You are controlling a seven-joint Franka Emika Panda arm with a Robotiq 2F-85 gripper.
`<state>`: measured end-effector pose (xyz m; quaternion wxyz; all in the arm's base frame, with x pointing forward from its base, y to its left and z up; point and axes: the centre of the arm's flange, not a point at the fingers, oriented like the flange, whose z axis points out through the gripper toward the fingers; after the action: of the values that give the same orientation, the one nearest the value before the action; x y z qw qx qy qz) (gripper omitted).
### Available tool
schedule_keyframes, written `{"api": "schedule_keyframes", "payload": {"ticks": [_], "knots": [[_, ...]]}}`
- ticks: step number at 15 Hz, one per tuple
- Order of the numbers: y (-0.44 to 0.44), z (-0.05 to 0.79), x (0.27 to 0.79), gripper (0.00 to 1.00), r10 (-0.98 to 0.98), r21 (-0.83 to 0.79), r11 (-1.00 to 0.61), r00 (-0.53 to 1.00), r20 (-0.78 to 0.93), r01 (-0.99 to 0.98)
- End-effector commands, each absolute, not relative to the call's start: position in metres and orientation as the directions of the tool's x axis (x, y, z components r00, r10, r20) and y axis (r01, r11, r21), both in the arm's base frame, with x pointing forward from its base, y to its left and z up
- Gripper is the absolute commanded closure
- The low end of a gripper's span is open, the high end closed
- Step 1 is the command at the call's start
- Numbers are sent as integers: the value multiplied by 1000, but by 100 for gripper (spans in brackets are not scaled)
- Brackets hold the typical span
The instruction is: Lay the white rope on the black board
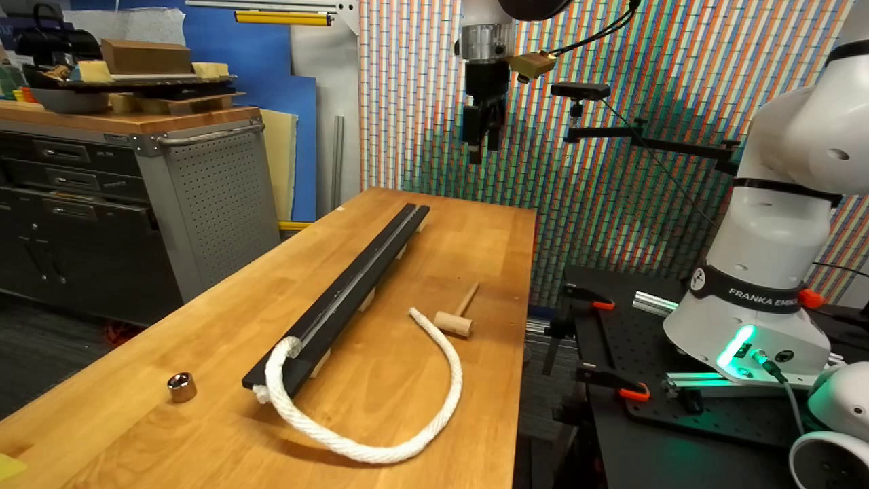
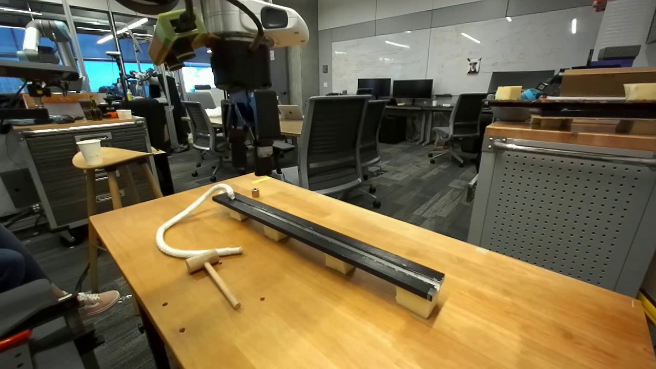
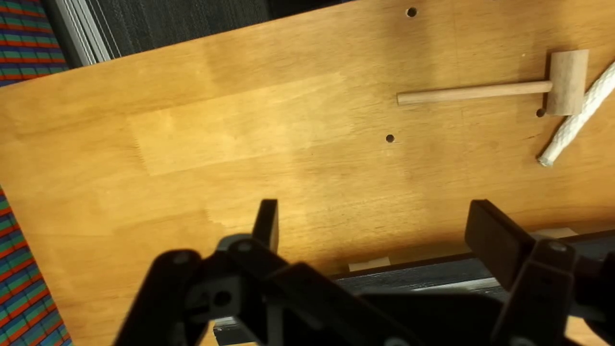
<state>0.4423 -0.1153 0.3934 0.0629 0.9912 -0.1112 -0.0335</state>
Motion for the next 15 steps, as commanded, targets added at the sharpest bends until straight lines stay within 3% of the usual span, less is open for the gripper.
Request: {"api": "schedule_keyframes", "payload": {"ticks": [1, 15], "knots": [[-115, 393, 442, 0, -225, 132, -967, 973, -52, -216], [-61, 349, 501, 0, -341, 28, -940, 932, -122, -340]]}}
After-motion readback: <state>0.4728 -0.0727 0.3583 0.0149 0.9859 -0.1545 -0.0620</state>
